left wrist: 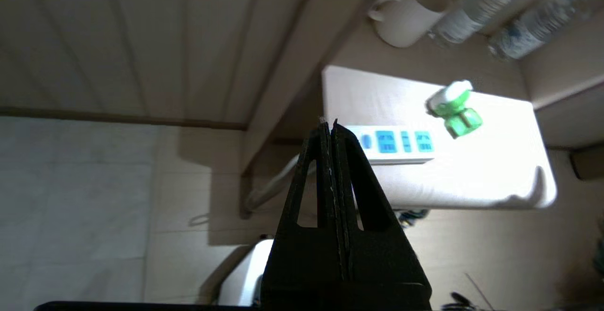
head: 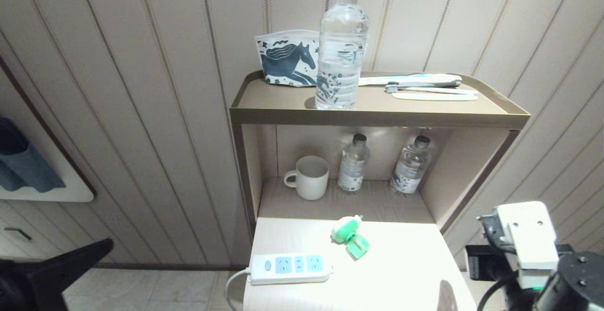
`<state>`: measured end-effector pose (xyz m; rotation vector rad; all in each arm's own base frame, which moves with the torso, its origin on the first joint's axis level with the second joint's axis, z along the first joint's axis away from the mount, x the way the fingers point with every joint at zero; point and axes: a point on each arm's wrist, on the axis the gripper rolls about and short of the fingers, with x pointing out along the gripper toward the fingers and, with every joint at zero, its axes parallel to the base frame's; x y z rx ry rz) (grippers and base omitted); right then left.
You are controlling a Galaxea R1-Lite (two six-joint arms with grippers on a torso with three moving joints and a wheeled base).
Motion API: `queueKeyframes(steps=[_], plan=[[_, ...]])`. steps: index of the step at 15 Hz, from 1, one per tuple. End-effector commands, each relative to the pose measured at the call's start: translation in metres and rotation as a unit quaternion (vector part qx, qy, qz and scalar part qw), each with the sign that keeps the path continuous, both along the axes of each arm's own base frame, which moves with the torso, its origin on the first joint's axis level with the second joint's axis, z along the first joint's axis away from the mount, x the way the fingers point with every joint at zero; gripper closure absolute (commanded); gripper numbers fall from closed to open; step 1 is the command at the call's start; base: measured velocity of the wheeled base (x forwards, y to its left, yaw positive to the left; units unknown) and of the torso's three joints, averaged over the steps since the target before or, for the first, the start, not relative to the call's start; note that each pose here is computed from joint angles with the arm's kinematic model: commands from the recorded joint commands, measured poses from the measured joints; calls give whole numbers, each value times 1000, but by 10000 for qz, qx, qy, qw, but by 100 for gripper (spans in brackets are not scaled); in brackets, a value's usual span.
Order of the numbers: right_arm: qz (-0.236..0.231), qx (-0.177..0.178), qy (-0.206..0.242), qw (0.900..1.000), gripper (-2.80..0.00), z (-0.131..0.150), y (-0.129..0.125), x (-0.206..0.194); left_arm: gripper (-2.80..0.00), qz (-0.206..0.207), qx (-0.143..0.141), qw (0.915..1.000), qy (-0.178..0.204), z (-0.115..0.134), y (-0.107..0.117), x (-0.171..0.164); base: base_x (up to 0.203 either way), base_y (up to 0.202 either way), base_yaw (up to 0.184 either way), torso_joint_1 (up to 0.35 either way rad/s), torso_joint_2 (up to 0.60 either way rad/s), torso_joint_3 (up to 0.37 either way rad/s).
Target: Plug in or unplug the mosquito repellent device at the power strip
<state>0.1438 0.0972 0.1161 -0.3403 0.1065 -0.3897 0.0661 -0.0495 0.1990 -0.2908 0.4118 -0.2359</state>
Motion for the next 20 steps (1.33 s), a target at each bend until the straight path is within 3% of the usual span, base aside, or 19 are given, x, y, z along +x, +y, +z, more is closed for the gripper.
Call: queueKeyframes(steps=[1,4,7,8,10,12,14,16,17,19,20], plan=[[-908,338,-528,9939,0,24,-38,-8,0,340,-52,9992,-192,3,44,-45,0,0,0,0,0,0],[-1860,351,-912,9777,0,45,-72,-22,0,1221,205,9923,-26,8,73,-81,0,0,0,0,0,0],[-2123,563,-1463,9645,0,83,-92,-60,0,2312,286,9725,65,8,80,-113,0,0,0,0,0,0],[-2145,545,-1454,9643,0,97,-98,-79,0,2462,248,9689,-38,3,84,-127,0,0,0,0,0,0],[-2146,348,-1005,9709,0,110,-112,-124,0,2759,365,9605,-1,-7,83,-141,0,0,0,0,0,0],[-2304,331,-855,9688,0,104,-125,-170,0,3245,476,9445,190,-13,75,-142,0,0,0,0,0,0],[-2705,572,-1202,9535,0,97,-125,-189,0,3470,430,9364,289,-20,71,-139,0,0,0,0,0,0],[-3115,580,-1256,9401,0,90,-120,-188,0,3540,389,9342,224,-23,70,-134,0,0,0,0,0,0],[-3392,539,-1192,9316,0,76,-117,-185,0,3713,387,9276,150,-29,67,-127,0,0,0,0,0,0],[-3495,571,-1134,9283,0,47,-116,-174,0,4024,518,9140,16,-52,63,-125,0,0,0,0,0,0],[-3461,590,-1123,9296,0,33,-116,-169,0,4009,620,9138,-193,-63,62,-128,0,0,0,0,0,0]])
